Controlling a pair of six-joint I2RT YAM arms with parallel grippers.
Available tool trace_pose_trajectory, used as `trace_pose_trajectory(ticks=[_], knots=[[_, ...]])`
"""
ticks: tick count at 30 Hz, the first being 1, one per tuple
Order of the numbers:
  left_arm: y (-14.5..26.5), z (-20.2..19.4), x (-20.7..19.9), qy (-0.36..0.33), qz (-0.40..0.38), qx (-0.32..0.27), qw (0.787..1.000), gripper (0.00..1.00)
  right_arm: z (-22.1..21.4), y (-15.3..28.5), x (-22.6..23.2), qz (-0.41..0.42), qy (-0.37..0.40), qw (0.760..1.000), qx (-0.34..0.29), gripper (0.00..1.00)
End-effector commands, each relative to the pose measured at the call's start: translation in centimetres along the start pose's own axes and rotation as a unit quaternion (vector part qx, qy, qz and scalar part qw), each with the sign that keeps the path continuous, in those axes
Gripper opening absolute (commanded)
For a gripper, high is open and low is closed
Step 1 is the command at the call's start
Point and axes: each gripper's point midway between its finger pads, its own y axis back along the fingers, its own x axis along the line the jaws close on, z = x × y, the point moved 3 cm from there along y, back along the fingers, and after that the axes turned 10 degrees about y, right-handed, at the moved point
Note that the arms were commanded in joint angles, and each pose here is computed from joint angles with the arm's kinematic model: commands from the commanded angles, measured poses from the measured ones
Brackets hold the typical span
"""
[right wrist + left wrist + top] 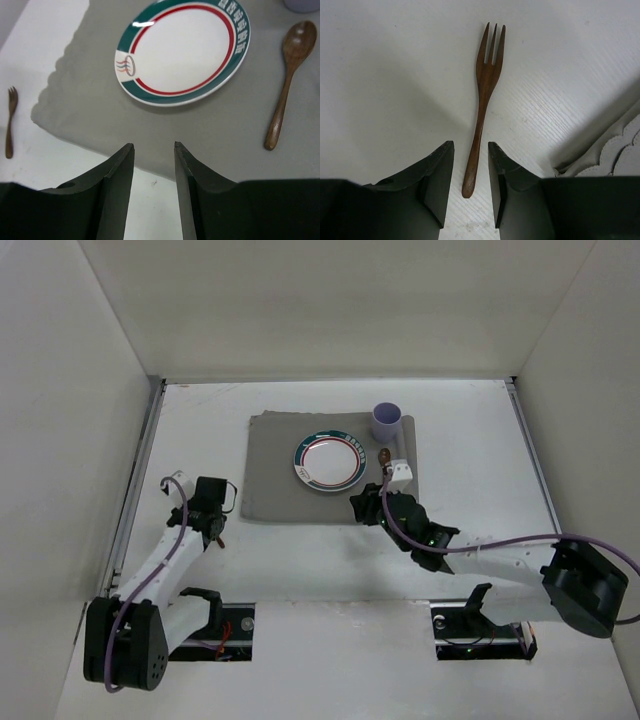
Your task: Set the dinner table for one person
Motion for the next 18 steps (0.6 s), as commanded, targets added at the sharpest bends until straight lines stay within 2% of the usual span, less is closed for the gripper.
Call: trace_pose_trajectory(ticks=[1, 7, 18], knots=[[-0.9, -0.8, 0.0, -0.018, -0.005, 0.019, 1.0, 0.3, 1.3, -0.6, 1.5, 0.018, -0.011, 1.0, -0.011, 0.43], [-1.8, -1.3, -0.8, -0.016, -0.027, 0.024, 0.999, 0.27, 1.6, -0.7, 1.7, 0.021, -0.004, 1.0, -0.016, 0.43], [-2.9, -2.8, 0.3, -0.028, 0.0, 0.051, 0.998, 0.19, 2.0, -0.3, 1.9, 0.027, -0.007, 0.999, -0.023, 0.43]])
